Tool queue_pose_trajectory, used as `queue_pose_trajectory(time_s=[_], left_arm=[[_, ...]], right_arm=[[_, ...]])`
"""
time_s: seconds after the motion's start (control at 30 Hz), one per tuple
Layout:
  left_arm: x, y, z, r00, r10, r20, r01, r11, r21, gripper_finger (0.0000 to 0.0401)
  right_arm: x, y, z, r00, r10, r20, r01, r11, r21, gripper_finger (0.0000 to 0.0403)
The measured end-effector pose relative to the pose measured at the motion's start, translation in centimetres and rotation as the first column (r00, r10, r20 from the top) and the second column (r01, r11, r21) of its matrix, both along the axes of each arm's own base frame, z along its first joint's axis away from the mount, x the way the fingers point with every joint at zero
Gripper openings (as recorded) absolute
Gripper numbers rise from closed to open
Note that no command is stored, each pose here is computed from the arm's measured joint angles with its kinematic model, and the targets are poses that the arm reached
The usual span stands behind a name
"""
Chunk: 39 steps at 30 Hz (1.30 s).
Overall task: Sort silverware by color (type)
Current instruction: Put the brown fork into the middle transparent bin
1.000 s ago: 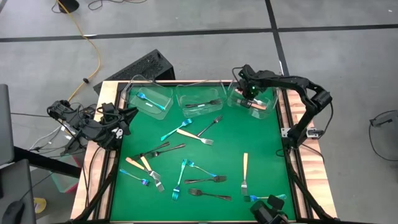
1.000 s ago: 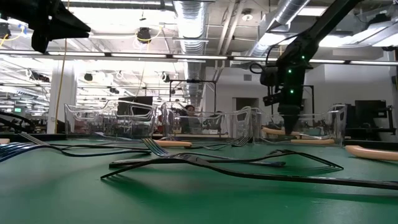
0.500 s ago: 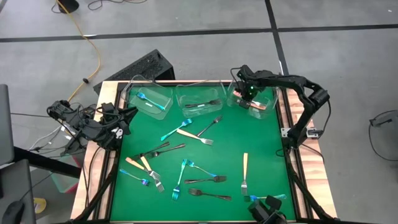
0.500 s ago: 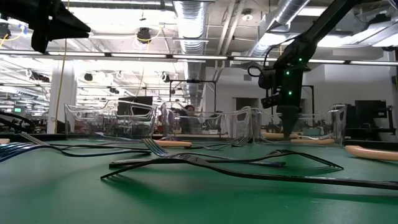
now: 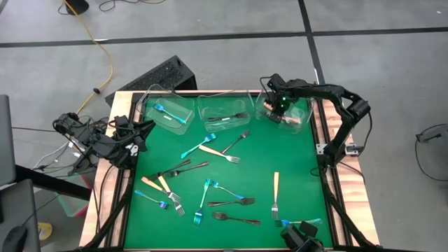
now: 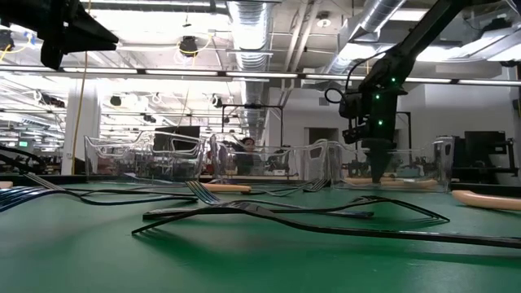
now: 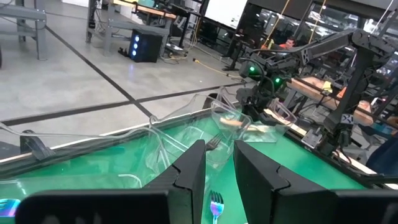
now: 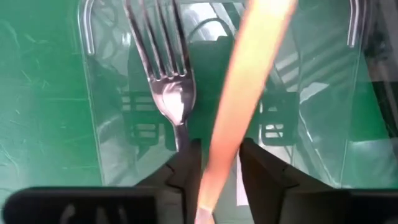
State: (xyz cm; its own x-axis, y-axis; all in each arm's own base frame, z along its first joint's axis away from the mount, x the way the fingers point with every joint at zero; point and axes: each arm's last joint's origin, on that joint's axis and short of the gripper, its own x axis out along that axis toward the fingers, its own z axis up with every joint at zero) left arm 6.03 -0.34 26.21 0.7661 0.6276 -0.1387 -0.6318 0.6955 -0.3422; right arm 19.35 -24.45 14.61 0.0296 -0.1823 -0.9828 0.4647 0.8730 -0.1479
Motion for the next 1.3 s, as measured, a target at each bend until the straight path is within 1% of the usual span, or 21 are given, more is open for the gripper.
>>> queue_pose_trajectory(time_s=[0.1, 0.33, 0.5, 0.6, 0.7, 0.87, 1.03, 1.17, 1.3], left_arm=[[0.0, 0.0, 0.0, 1.000, 0.000, 0.000, 0.000, 1.000, 0.000, 0.0069], [0.0, 0.0, 0.0, 1.000, 0.000, -0.001, 0.000, 1.000, 0.000, 0.0069], [0.0, 0.0, 0.0, 1.000, 0.000, 0.002, 0.000, 1.000, -0.003, 0.0069], [0.0, 0.0, 0.0, 1.000, -0.002, 0.002, 0.002, 1.000, -0.004, 0.0069], [0.0, 0.0, 0.0, 1.000, -0.001, 0.002, 0.001, 1.000, -0.005, 0.0069], [0.0, 0.0, 0.0, 1.000, -0.019, -0.001, 0.019, 1.000, -0.011, 0.0069], [0.0, -0.1, 0.0, 1.000, -0.031, -0.003, 0.030, 0.999, -0.016, 0.0069], [0.1, -0.1, -0.1, 0.999, -0.035, -0.004, 0.035, 0.999, -0.017, 0.0069], [0.0, -0.1, -0.1, 0.999, -0.035, -0.006, 0.035, 0.999, -0.016, 0.0069]], right_arm=[[0.0, 0.0, 0.0, 1.000, -0.001, 0.000, 0.001, 1.000, 0.000, 0.0147], [0.0, 0.0, 0.1, 1.000, -0.001, 0.008, 0.001, 1.000, 0.008, 0.0140], [0.8, -0.9, 1.4, 0.999, -0.011, 0.042, 0.010, 1.000, 0.012, 0.0145], [1.4, -1.7, 2.9, 0.998, -0.026, 0.050, 0.027, 0.999, -0.031, 0.0151], [1.7, -2.1, 4.3, 0.998, -0.032, 0.046, 0.034, 0.999, -0.042, 0.0156], [2.5, -2.2, 6.9, 0.998, -0.035, 0.059, 0.036, 0.999, -0.021, 0.0157], [3.9, -1.5, 10.3, 0.996, -0.038, 0.083, 0.038, 0.999, -0.003, 0.0154], [6.3, 0.4, 13.0, 0.988, 0.043, 0.149, -0.048, 0.999, 0.026, 0.0152], [9.1, 3.4, 15.1, 0.968, 0.161, 0.195, -0.165, 0.986, 0.002, 0.0152]])
